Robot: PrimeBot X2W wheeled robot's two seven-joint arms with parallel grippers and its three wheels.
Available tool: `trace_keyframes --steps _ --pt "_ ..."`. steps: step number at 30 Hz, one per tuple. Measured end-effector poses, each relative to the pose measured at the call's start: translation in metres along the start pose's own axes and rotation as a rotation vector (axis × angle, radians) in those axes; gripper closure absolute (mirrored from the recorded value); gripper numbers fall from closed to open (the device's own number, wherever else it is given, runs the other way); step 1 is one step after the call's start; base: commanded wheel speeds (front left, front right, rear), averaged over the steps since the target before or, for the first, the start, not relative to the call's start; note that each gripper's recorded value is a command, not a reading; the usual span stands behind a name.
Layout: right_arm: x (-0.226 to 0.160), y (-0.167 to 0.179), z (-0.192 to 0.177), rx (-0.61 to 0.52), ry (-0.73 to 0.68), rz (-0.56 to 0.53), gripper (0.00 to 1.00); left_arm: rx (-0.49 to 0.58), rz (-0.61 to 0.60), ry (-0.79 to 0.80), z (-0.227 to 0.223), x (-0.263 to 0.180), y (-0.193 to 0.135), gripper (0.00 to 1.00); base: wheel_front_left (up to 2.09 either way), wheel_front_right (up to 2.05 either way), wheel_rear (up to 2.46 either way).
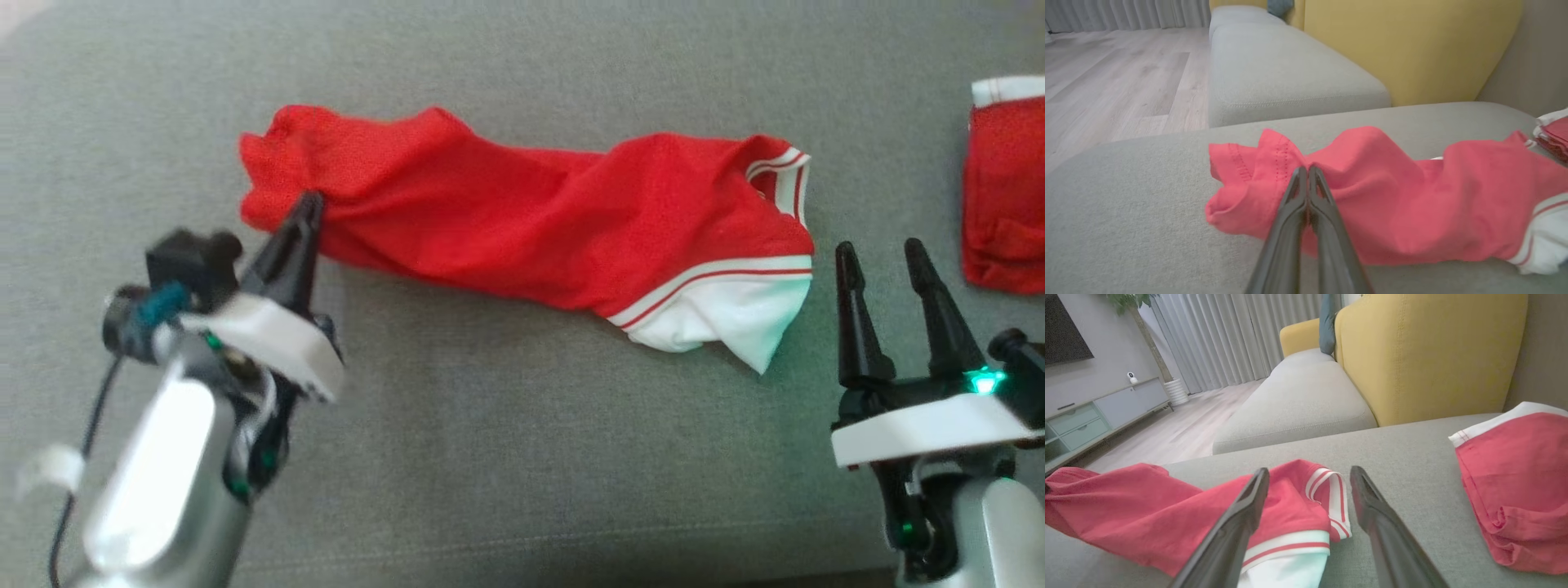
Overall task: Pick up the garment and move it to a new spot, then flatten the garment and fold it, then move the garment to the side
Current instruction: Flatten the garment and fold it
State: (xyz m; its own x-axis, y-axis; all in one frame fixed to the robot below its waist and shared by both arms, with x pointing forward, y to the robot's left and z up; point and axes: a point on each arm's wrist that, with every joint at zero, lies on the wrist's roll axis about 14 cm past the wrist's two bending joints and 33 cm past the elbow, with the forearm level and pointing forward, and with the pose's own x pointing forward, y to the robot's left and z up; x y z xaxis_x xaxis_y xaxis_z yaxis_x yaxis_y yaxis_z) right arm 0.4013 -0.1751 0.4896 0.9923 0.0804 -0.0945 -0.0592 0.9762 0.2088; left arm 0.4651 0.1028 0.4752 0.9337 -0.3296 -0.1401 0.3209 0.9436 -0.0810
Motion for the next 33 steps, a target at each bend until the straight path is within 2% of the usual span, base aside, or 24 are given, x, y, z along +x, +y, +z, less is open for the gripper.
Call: trace_keyframes --steps 12,17,21,24,28,29,32,33 --pt "-0.006 0.014 0.013 0.017 -0.037 0.041 0.0 -0.042 0.035 -0.096 0.055 -0.074 -0.021 1.0 0.0 0.0 0.0" --pt "-0.005 0.013 0.011 0.026 -0.032 0.039 0.0 -0.083 0.046 -0.01 0.034 -0.071 -0.018 1.0 0.0 0.0 0.0" --pt "-0.006 0.008 0.005 0.035 -0.014 0.022 0.0 -0.13 0.086 0.109 -0.005 -0.06 -0.004 1.0 0.0 0.0 0.0" --pt "-0.006 0.003 -0.001 0.035 0.001 0.006 0.0 -0.149 0.103 0.176 -0.028 -0.044 0.006 1.0 0.0 0.0 0.0" --pt "-0.004 -0.007 -0.004 0.032 0.009 -0.023 0.0 -0.178 0.125 0.191 -0.04 -0.013 0.018 1.0 0.0 0.0 0.0" --pt "-0.003 -0.01 -0.004 0.03 0.009 -0.029 0.0 -0.185 0.131 0.196 -0.043 -0.007 0.02 0.88 0.0 0.0 0.0" --pt "-0.002 -0.016 -0.005 0.027 0.013 -0.048 0.0 -0.208 0.151 0.225 -0.058 0.003 0.024 0.0 0.0 0.0 0.0" --pt "-0.002 -0.017 -0.006 0.026 0.015 -0.052 0.0 -0.21 0.154 0.222 -0.061 0.004 0.024 0.0 0.0 0.0 0.0"
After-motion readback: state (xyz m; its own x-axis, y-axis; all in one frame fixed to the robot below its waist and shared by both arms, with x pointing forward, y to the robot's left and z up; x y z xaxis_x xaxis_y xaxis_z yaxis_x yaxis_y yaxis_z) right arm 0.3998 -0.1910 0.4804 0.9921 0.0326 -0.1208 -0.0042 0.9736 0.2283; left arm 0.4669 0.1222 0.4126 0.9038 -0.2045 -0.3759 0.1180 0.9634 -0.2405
